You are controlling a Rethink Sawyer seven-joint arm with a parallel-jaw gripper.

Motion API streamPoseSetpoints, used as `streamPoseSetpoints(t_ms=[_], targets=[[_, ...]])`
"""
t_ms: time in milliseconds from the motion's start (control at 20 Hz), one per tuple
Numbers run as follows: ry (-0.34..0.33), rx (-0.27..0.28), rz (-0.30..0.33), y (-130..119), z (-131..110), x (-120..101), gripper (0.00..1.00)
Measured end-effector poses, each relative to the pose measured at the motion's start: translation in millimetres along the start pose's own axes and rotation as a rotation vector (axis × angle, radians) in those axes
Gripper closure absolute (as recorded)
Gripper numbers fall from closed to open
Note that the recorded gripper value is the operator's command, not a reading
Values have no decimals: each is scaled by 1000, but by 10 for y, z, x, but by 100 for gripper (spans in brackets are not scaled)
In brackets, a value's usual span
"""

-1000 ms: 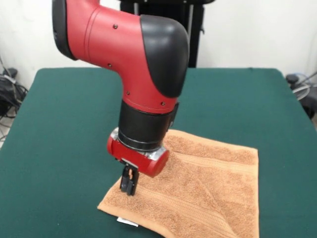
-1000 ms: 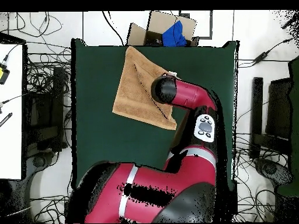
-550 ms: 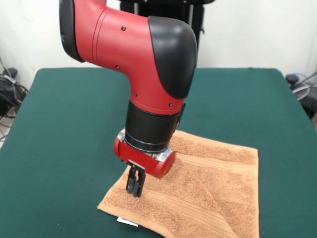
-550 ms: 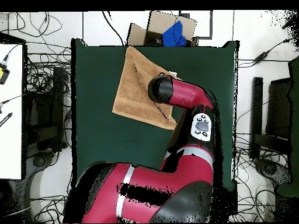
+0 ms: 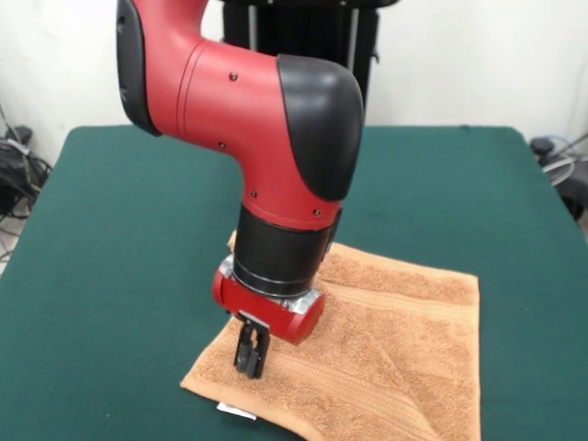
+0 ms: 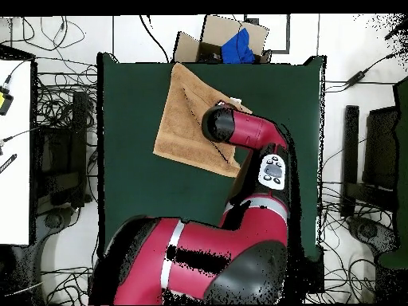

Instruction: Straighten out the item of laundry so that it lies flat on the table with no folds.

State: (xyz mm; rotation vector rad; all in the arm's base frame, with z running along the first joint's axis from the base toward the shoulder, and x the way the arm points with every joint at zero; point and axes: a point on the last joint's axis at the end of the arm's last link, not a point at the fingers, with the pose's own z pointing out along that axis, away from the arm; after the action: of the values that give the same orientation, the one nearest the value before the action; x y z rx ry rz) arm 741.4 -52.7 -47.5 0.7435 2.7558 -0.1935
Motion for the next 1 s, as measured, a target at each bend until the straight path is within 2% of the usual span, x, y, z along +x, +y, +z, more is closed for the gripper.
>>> streamPoseSetpoints(t_ms=[450,1000], targets=[[-28,-8,-4,10,122,43,100],[-80,-14,-30,-7,206,-150,100]])
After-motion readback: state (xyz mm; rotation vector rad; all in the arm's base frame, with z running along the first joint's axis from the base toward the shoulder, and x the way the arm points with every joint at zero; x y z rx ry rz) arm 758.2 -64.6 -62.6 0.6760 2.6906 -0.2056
